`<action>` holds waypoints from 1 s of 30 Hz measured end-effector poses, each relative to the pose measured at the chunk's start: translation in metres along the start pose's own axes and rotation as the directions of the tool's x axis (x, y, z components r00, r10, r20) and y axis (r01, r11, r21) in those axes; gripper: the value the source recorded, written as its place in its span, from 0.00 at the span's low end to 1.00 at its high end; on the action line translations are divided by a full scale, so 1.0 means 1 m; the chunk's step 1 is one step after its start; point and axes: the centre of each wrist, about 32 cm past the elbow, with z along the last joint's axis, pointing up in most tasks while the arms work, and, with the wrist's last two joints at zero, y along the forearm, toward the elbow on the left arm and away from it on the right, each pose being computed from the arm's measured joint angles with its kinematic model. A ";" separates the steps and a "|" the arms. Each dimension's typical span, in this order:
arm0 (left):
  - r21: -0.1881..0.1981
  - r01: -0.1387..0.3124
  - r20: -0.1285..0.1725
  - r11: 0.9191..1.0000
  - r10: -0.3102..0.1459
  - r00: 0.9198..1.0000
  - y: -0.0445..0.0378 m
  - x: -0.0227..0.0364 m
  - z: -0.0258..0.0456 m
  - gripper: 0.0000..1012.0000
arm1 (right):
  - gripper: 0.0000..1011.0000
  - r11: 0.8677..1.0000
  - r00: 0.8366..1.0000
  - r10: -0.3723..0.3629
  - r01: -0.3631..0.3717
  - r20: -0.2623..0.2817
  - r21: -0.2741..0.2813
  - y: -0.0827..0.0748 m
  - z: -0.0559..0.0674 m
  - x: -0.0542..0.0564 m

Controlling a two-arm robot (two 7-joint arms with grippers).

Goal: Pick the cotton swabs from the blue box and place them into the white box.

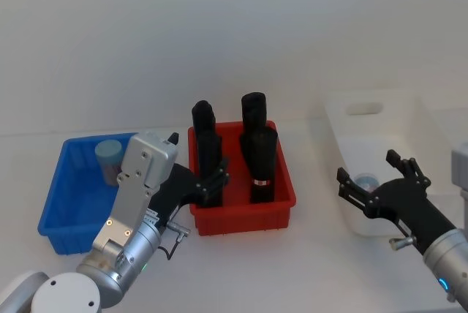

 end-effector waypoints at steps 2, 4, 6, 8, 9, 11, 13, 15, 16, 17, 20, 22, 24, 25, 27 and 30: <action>0.000 0.000 0.000 1.000 0.000 1.000 0.0000 0.0000 0.0000 0.99 | 0.99 1.000 1.000 0.005 -0.005 0.007 0.001 0.002 0.000 0.001; 0.000 0.000 0.000 1.000 0.000 1.000 0.0000 0.0000 0.0000 0.99 | 0.99 1.000 1.000 0.015 -0.015 0.018 0.001 0.005 0.000 0.003; 0.000 0.000 0.000 1.000 0.000 1.000 0.0000 0.0000 0.0000 0.99 | 0.99 1.000 0.999 0.021 -0.021 0.024 0.002 0.008 0.001 0.004; 0.000 0.000 0.000 1.000 0.000 1.000 0.0000 0.0000 0.0000 0.99 | 0.99 0.999 0.999 0.032 -0.032 0.035 0.005 0.012 0.001 0.006; 0.000 0.000 0.000 1.000 0.000 1.000 0.0000 0.0000 0.0000 0.99 | 0.99 0.999 0.998 0.039 -0.039 0.040 0.006 0.015 0.001 0.007; 0.000 0.000 0.000 1.000 0.000 1.000 0.0000 0.0000 0.0000 0.99 | 0.99 0.999 0.998 0.046 -0.047 0.045 0.007 0.018 0.001 0.008; 0.000 0.000 0.000 1.000 0.000 1.000 0.0000 0.0000 0.0000 0.99 | 0.99 0.998 0.997 0.056 -0.057 0.053 0.011 0.022 0.002 0.010; 0.000 0.000 0.000 1.000 0.000 1.000 0.0000 0.0000 0.0000 0.99 | 0.99 0.998 0.996 0.067 -0.068 0.060 0.010 0.027 0.001 0.011; 0.000 0.000 0.000 1.000 0.000 1.000 0.0000 0.0000 0.0000 0.99 | 0.99 0.997 0.995 0.073 -0.073 0.061 0.010 0.030 0.001 0.012; 0.000 0.000 0.000 1.000 0.000 1.000 0.0000 0.0000 0.0000 0.99 | 0.99 0.996 0.994 0.084 -0.084 0.066 0.010 0.033 0.000 0.013; 0.000 0.000 0.000 1.000 0.000 1.000 0.0000 0.0000 0.0000 0.99 | 0.99 0.995 0.993 0.096 -0.097 0.069 0.008 0.040 -0.001 0.014; 0.000 0.000 0.000 1.000 0.000 1.000 0.0000 0.0000 0.0000 0.99 | 0.99 0.993 0.991 0.114 -0.115 0.073 0.007 0.047 -0.003 0.016; 0.000 0.000 0.000 1.000 0.000 1.000 0.0000 0.0000 0.0000 0.99 | 0.99 0.992 0.989 0.127 -0.128 0.074 0.006 0.052 -0.004 0.016; 0.000 0.000 0.000 1.000 0.000 1.000 0.0000 0.0000 0.0000 0.99 | 0.99 0.991 0.989 0.130 -0.130 0.074 0.005 0.054 -0.005 0.017; 0.000 0.000 0.000 1.000 0.000 1.000 0.0000 0.0000 0.0000 0.99 | 0.99 0.990 0.987 0.141 -0.142 0.074 0.006 0.059 -0.006 0.017; 0.000 0.000 0.000 1.000 0.000 1.000 0.0000 0.0000 0.0000 0.99 | 0.99 0.986 0.984 0.164 -0.165 0.074 0.002 0.069 -0.010 0.019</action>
